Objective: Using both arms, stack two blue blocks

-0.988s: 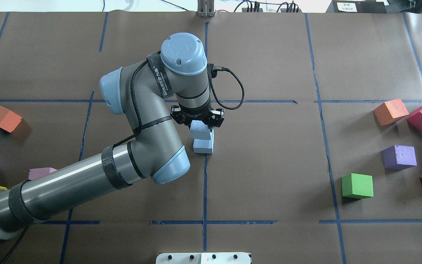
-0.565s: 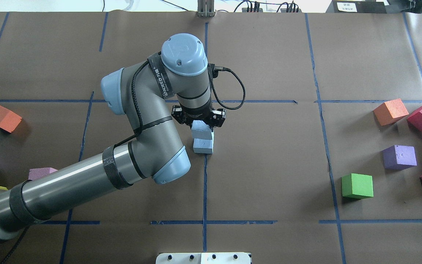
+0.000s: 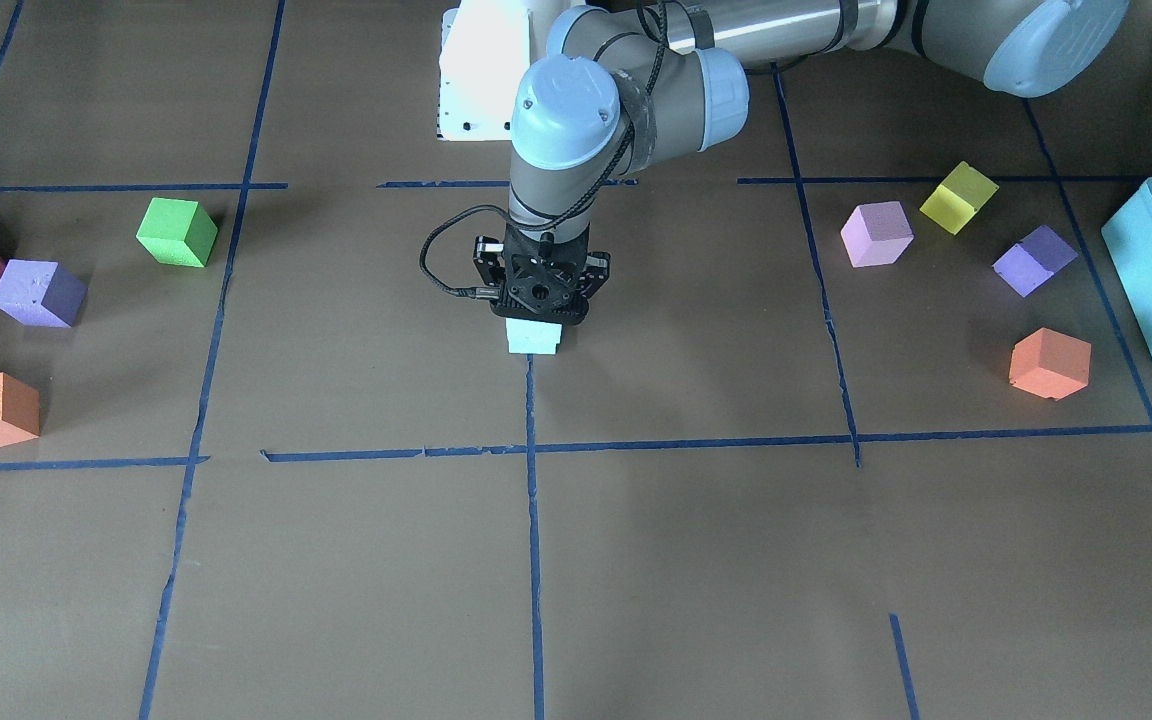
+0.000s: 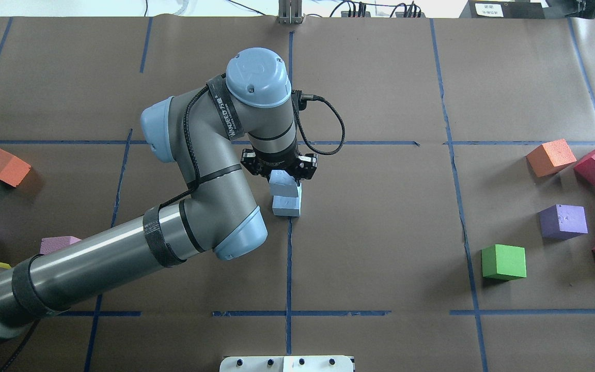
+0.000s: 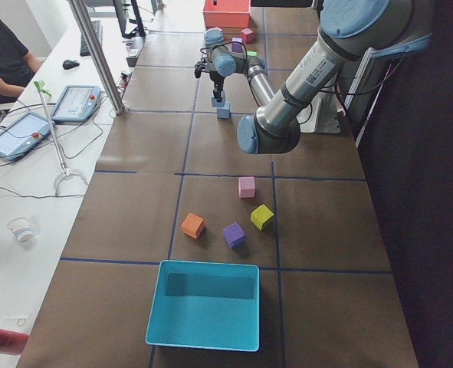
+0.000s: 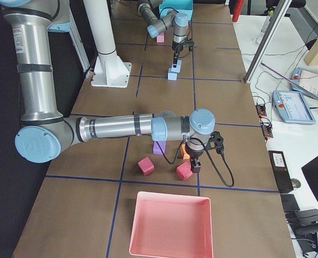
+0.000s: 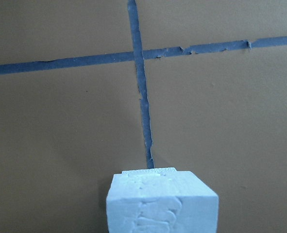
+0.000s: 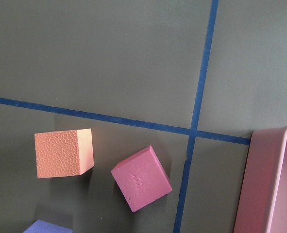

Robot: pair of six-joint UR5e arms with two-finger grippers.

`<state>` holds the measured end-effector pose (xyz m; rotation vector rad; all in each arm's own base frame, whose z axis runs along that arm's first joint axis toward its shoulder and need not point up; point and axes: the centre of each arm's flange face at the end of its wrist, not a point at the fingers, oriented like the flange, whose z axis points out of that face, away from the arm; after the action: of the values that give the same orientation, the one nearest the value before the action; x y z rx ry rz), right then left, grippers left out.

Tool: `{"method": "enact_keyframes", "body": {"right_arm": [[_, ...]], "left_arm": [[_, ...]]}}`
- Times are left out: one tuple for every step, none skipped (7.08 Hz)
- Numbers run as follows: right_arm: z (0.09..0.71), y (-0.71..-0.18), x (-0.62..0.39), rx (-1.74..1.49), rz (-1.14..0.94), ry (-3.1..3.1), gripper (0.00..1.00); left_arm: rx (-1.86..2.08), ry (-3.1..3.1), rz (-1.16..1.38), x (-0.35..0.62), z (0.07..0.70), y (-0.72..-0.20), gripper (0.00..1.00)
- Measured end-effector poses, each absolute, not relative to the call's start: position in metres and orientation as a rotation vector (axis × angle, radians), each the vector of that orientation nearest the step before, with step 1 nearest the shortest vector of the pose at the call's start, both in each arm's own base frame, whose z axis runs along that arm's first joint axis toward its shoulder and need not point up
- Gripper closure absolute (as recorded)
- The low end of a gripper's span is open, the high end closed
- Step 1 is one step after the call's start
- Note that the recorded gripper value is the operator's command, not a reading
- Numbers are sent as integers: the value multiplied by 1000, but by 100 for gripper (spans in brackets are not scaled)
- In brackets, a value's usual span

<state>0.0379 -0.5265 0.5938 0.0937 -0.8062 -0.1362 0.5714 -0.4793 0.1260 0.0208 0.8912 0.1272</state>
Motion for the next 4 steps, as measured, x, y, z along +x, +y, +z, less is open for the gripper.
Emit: {"method": "enact_keyframes", "body": {"right_arm": [[594,-527,38,94,-136,-806,0],[593,-527,38,95,-136,-806,0],[593,-527,38,95,-137,-806,0],[593,-527,38,95,-137,-806,0]], "left_arm": [[20,892,128,572,126,-478,87],[19,892,130,573,126,-477,86],[17,892,131,573,126,-476,86],[16,891,131,573,126,-476,86]]}}
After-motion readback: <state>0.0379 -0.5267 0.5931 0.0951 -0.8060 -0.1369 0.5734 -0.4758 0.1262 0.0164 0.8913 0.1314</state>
